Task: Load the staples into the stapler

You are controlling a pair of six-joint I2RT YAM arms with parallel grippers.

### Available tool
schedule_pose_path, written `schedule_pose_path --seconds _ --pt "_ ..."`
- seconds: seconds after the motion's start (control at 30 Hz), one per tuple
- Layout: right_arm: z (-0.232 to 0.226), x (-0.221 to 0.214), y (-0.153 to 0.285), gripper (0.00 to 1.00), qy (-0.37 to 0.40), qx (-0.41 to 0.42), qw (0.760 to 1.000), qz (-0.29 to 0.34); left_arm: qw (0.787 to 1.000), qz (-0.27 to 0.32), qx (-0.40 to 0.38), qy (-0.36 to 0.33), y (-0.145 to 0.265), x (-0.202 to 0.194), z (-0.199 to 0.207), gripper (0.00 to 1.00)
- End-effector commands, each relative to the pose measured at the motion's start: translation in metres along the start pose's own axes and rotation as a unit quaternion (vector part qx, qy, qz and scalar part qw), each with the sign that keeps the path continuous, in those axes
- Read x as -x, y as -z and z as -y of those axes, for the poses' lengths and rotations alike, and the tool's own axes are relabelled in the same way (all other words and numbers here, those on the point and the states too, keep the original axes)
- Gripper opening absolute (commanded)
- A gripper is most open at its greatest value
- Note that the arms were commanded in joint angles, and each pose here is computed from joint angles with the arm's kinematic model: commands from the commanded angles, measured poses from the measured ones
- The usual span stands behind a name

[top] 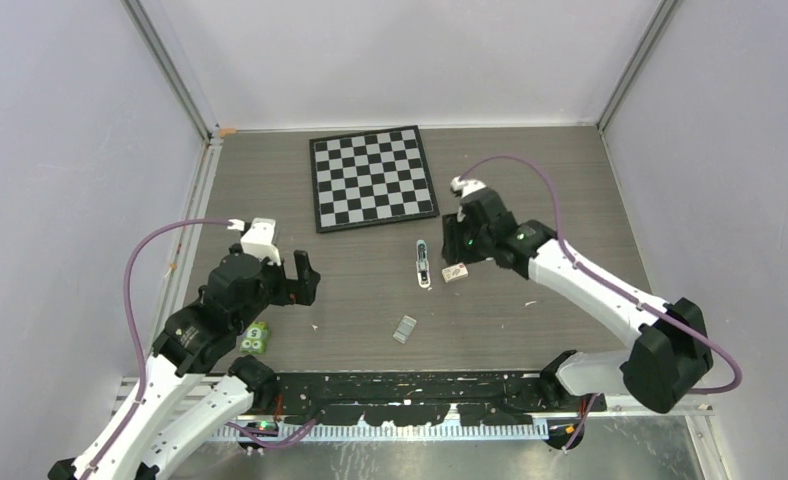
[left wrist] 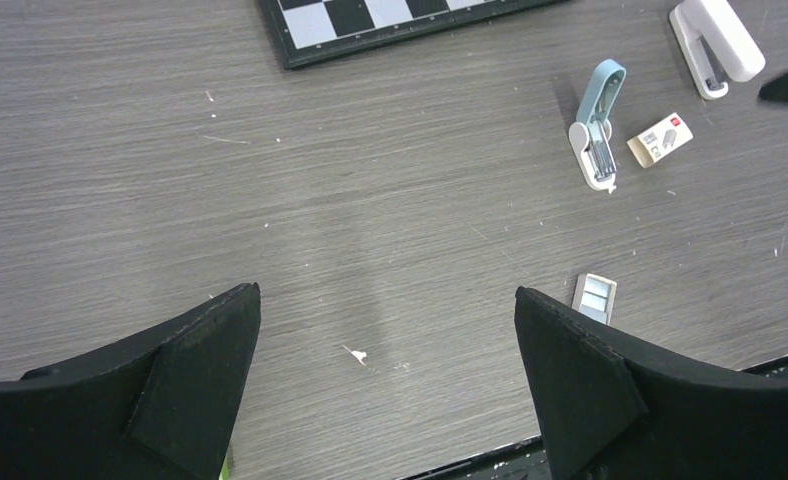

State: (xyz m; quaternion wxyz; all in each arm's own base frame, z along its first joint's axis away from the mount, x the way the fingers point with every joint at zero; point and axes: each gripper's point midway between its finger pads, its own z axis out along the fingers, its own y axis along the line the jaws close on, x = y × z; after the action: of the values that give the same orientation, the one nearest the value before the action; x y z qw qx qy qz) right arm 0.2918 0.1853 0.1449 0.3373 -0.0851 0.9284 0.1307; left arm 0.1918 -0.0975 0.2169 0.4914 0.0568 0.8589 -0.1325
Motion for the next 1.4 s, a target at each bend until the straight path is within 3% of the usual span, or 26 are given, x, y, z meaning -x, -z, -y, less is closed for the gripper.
schedule_pose_path --seconds 0.0,0.47,1.37 --pt "-0.044 -0.017 0.009 0.5 0.04 0.047 0.998 0.029 0.999 0.039 0.008 -0.001 0.007 0.016 -0.005 1.0" --pt "-0.145 -0.099 -0.009 0.49 0.177 0.151 0.972 -0.018 0.999 0.046 0.006 0.0 0.009 0.016 -0.005 1.0" --pt "-0.17 -0.153 -0.032 0.45 0.212 0.184 0.955 -0.093 0.999 0.043 0.0 0.0 0.008 0.015 -0.002 1.0"
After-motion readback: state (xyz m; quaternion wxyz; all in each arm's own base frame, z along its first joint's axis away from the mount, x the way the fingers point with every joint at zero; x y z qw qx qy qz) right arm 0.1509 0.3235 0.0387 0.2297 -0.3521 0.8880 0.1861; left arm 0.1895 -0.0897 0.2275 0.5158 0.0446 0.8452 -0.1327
